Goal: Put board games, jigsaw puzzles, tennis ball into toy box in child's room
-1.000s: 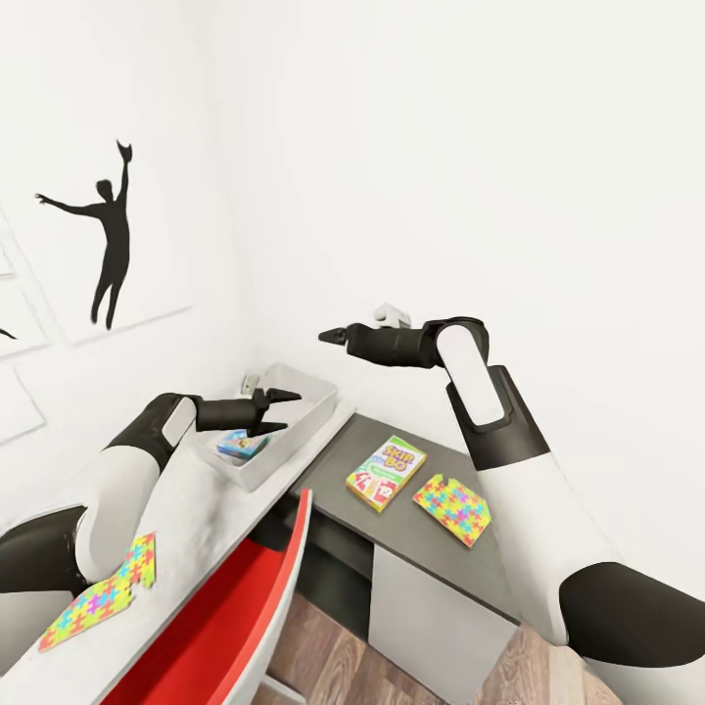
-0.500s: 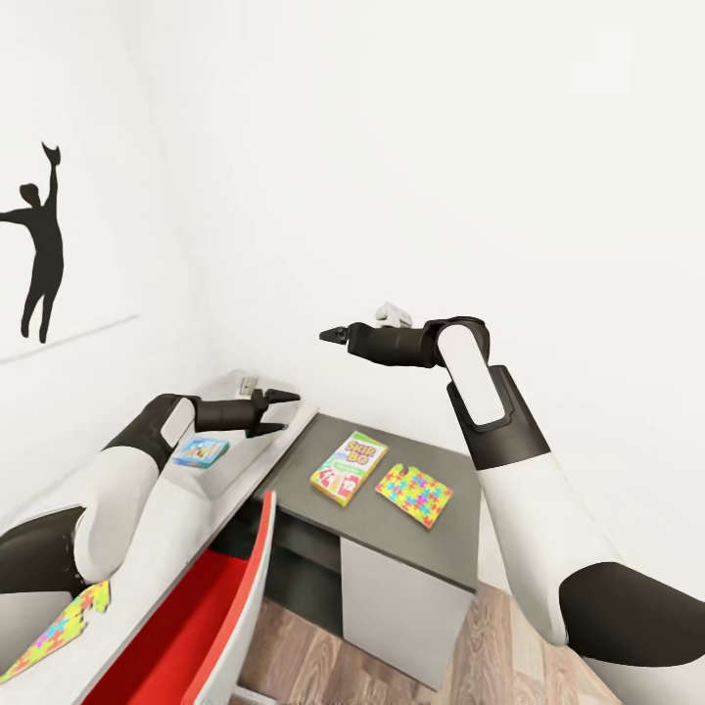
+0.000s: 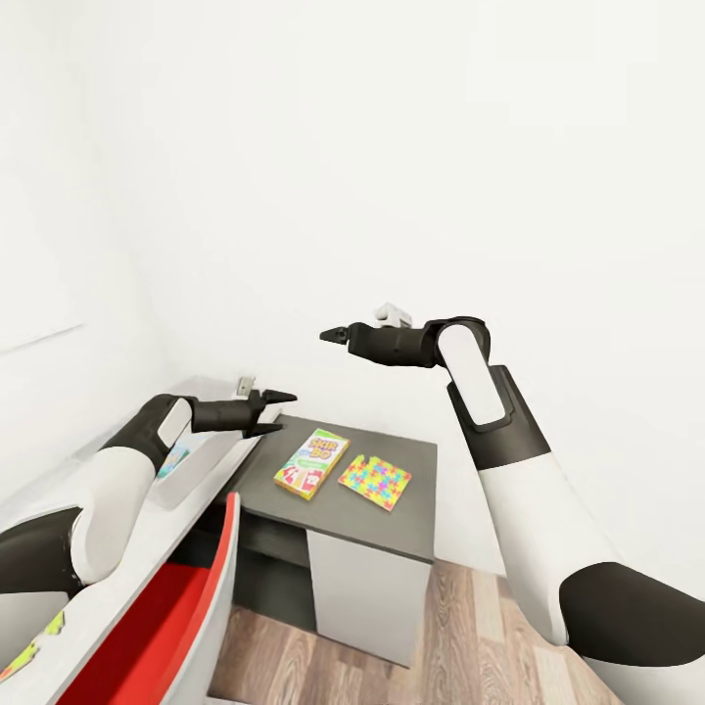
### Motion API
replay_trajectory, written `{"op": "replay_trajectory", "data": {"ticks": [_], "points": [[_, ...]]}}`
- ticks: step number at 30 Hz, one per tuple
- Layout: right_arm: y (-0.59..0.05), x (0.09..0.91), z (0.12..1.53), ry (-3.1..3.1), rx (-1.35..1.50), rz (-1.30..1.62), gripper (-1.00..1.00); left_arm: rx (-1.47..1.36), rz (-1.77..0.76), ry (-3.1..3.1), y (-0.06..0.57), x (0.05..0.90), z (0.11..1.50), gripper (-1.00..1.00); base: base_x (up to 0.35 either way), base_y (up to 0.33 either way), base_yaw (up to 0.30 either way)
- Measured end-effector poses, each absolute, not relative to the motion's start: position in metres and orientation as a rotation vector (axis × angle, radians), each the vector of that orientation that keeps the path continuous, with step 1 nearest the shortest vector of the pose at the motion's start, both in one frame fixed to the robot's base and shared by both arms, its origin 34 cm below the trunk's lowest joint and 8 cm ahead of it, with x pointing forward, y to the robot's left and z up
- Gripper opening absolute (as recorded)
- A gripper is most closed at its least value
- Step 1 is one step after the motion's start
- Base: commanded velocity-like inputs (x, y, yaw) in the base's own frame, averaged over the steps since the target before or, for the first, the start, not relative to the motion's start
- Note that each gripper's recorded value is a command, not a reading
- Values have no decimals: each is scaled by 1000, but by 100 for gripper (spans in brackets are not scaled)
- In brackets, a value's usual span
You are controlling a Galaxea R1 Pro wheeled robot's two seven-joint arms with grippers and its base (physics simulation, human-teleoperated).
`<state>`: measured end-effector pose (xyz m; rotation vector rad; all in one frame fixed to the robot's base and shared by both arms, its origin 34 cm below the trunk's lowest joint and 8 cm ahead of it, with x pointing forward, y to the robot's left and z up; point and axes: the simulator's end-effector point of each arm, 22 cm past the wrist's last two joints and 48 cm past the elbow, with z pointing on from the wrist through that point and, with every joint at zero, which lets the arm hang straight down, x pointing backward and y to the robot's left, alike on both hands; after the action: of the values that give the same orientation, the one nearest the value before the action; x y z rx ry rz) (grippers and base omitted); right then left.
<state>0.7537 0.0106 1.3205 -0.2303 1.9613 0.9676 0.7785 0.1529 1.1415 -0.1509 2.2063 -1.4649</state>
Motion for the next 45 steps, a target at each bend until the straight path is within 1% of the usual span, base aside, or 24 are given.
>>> {"op": "replay_trajectory", "data": {"ticks": [3, 8, 29, 36, 40, 45], "points": [[11, 753, 1322, 1959, -231, 967, 100, -150, -1463, 2205, 153, 778, 1143, 100, -26, 0, -234], [11, 752, 1323, 1958, -232, 968, 100, -151, -1462, 2203, 155, 778, 1143, 100, -8, 0, -79], [11, 752, 1323, 1957, -233, 968, 100, -160, -1446, 2205, 163, 779, 1142, 100, -2, 0, -6], [11, 753, 1323, 1958, -232, 967, 100, -160, -1446, 2205, 164, 779, 1142, 100, -202, 40, -49], [11, 752, 1323, 1959, -232, 967, 100, -159, -1446, 2203, 164, 779, 1143, 100, -248, 22, -217], [11, 752, 1321, 1967, -229, 966, 100, -157, -1443, 2202, 164, 778, 1144, 100, -91, 7, -253]]}}
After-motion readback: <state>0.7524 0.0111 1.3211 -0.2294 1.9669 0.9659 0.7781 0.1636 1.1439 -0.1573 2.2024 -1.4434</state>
